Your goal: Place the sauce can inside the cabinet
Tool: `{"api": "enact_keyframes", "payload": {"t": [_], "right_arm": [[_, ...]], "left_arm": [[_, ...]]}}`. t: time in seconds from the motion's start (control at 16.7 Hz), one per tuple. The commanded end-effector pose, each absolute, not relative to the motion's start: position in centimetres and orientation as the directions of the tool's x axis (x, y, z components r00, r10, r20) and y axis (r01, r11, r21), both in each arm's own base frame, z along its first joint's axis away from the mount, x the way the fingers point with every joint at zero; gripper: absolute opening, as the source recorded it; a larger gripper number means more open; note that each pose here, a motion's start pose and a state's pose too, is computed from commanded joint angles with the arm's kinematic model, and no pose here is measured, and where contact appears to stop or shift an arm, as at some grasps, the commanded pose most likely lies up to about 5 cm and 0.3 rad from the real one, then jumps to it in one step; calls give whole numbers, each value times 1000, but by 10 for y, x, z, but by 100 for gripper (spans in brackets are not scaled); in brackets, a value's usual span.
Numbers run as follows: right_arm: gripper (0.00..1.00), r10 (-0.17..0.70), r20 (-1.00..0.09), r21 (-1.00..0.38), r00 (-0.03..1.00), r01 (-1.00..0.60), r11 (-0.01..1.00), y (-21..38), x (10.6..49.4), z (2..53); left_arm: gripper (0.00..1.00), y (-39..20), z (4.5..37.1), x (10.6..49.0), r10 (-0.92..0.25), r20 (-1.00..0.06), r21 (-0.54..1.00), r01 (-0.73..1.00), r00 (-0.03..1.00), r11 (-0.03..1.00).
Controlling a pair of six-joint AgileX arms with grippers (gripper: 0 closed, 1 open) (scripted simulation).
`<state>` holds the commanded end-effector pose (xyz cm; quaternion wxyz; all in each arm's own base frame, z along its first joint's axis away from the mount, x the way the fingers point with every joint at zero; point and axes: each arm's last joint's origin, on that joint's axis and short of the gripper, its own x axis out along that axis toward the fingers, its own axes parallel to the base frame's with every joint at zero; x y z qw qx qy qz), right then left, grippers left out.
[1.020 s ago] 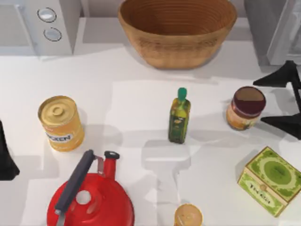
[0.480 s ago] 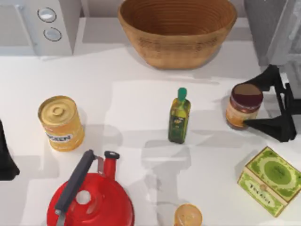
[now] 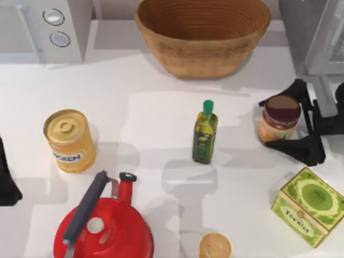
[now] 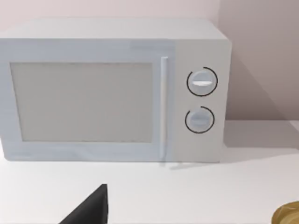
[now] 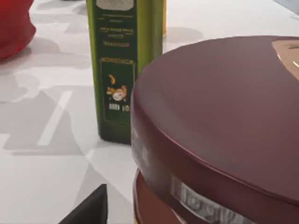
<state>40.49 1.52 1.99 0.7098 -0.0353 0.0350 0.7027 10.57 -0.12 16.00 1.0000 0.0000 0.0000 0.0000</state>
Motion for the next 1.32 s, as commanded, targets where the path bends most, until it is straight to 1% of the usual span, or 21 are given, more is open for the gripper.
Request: {"api": "enact_keyframes", "payload": {"t": [0.6,1.32], "right_arm": [[100,995,-99,-1,10,-1000,10,20,402,19],[10,995,-99,-1,10,-1000,10,20,402,19]], "left_arm": [[100,-1,160,106,0,0,0,0,1000,1000],[100,-1,160,106,0,0,0,0,1000,1000]]}}
